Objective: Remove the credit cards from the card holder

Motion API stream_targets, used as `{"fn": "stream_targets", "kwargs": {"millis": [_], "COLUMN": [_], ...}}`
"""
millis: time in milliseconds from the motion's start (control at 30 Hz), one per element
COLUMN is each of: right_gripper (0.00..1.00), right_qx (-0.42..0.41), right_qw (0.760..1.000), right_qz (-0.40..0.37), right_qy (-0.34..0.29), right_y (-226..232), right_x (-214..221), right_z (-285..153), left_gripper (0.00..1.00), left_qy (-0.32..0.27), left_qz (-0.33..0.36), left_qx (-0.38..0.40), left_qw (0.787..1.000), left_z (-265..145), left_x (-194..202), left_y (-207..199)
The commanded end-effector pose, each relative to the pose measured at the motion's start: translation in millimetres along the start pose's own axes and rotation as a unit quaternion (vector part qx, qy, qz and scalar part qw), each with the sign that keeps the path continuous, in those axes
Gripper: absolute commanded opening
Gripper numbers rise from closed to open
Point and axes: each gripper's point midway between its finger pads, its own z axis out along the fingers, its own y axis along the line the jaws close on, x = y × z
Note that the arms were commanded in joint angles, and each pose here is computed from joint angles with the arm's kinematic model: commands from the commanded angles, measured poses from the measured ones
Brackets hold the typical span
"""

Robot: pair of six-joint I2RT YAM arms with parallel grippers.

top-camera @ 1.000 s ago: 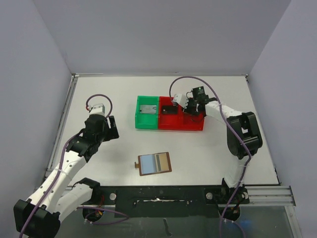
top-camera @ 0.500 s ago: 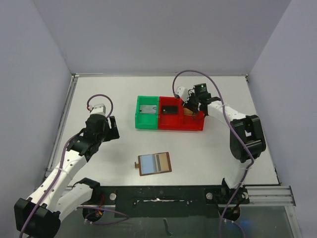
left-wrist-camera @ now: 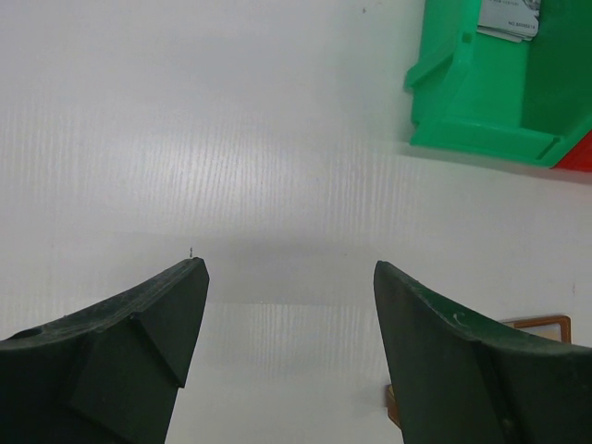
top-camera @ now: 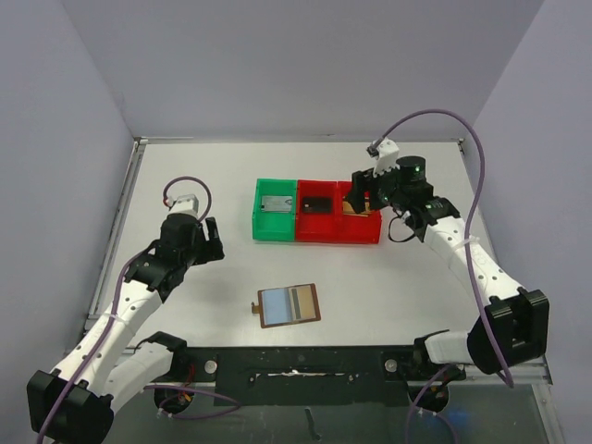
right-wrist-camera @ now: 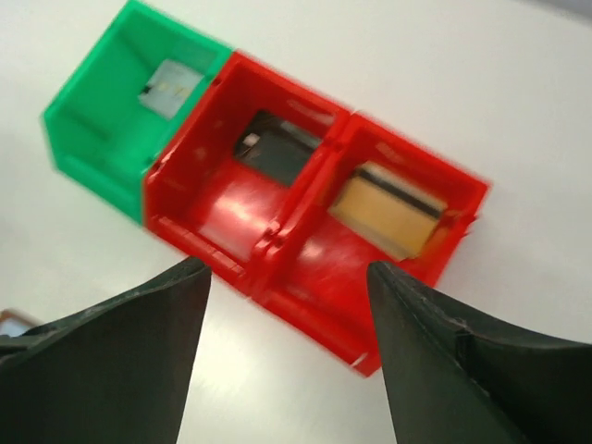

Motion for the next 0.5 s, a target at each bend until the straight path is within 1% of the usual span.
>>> {"fn": "stream_targets", "kwargs": {"millis": [0, 67, 133, 200, 233, 300, 400, 467], "right_gripper": [0.73, 0.76, 0.75, 0.72, 0.72, 0.71, 0.68, 0.66], "right_qx": [-0.124, -0.157, -0.152, -0.099, -0.057, -0.017, 0.002, -0.007], "right_qw": [0.979, 0.969, 0.965, 0.967, 0.967, 0.965, 0.956, 0.953], "right_qz": [0.159, 0.190, 0.212, 0.232, 0.245, 0.256, 0.284, 0.290], "right_qy": [0.026, 0.010, 0.011, 0.037, 0.050, 0.062, 0.078, 0.088], "right_y": [63.1, 84.9, 102.7, 111.3, 112.3, 126.0, 151.5, 172.4], "right_x": [22.8, 26.4, 39.0, 62.1, 74.1, 96.0, 118.8, 130.3], "right_z": [-23.0, -32.0, -33.4, -28.8, -26.1, -23.3, -25.3, -28.4], "left_gripper": [0.72, 0.72, 0.72, 0.72, 0.73, 0.72, 0.72, 0.70], "left_qy": [-0.022, -0.010, 0.011, 0.042, 0.059, 0.096, 0.139, 0.151], "left_qz": [-0.010, -0.032, -0.054, -0.075, -0.082, -0.102, -0.123, -0.128], "left_qx": [0.038, 0.063, 0.108, 0.158, 0.179, 0.214, 0.250, 0.256], "left_qw": [0.999, 0.997, 0.993, 0.984, 0.979, 0.967, 0.950, 0.946], "left_z": [-2.6, -6.5, -13.5, -23.1, -27.3, -33.4, -39.1, -42.6], "left_x": [-14.8, -11.2, -6.0, 2.4, 8.5, 24.1, 47.5, 56.1], "left_y": [-14.9, -25.0, -42.3, -61.1, -68.6, -80.5, -94.6, -102.1]}}
